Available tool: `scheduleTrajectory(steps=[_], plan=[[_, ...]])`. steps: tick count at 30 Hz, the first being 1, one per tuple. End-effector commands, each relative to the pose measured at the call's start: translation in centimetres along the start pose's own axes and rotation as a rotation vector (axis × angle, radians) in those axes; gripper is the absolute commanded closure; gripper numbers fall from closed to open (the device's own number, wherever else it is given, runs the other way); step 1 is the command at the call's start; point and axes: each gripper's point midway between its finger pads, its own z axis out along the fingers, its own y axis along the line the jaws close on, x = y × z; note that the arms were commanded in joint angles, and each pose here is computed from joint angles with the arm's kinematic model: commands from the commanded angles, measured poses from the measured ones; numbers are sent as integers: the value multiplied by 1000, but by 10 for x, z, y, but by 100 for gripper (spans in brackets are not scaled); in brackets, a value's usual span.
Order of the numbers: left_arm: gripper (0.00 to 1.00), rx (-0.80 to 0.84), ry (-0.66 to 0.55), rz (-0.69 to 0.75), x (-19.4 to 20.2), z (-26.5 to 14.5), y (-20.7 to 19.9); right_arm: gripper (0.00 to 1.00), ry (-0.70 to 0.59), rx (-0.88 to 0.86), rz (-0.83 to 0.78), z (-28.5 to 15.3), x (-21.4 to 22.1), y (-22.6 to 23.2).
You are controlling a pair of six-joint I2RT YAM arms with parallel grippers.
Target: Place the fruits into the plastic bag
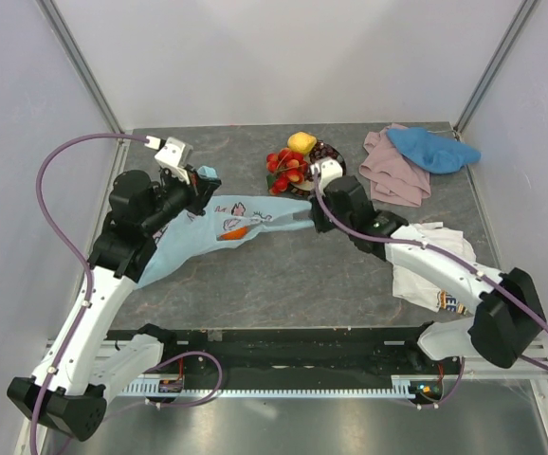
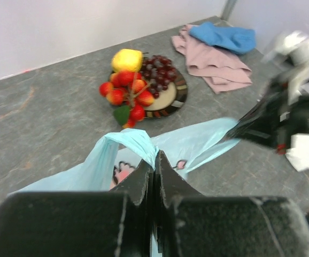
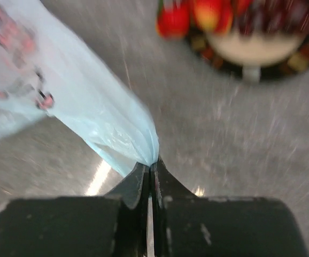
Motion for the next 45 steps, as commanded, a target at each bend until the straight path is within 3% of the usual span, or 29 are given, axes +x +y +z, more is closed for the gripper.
scheduleTrajectory(steps=[1,5,14,20,26,32,35,36,39,42,45], plan=[[98,-153,-130,63,-54,-25,23,99,-298,-85,-48,-66,-130,22],[98,-271,-186,91,-84,-45,43,98,-391,-137,-77,-90,-191,38],[98,-387,-148,99,-94,-51,71,99,-441,-249,-59,-102,-237,66],[98,-413,-146,98,-82,-53,78,97,-390,-283,-30,-85,-220,72],[98,-402,-112,133,-59,-42,84,85,-270,-251,3,-44,-183,68],[98,-368,-103,131,-52,-36,81,61,-268,-247,-4,-45,-182,66],[98,-396,-94,125,-51,-36,88,38,-284,-274,-10,-54,-187,71],[99,-409,-93,123,-51,-37,90,26,-291,-281,-14,-57,-189,72],[98,-471,-80,116,-55,-42,103,9,-318,-317,-17,-72,-197,77],[98,-531,-60,110,-59,-46,118,2,-367,-346,-14,-97,-211,80],[98,-585,-33,105,-62,-50,131,2,-416,-380,-1,-119,-227,83]])
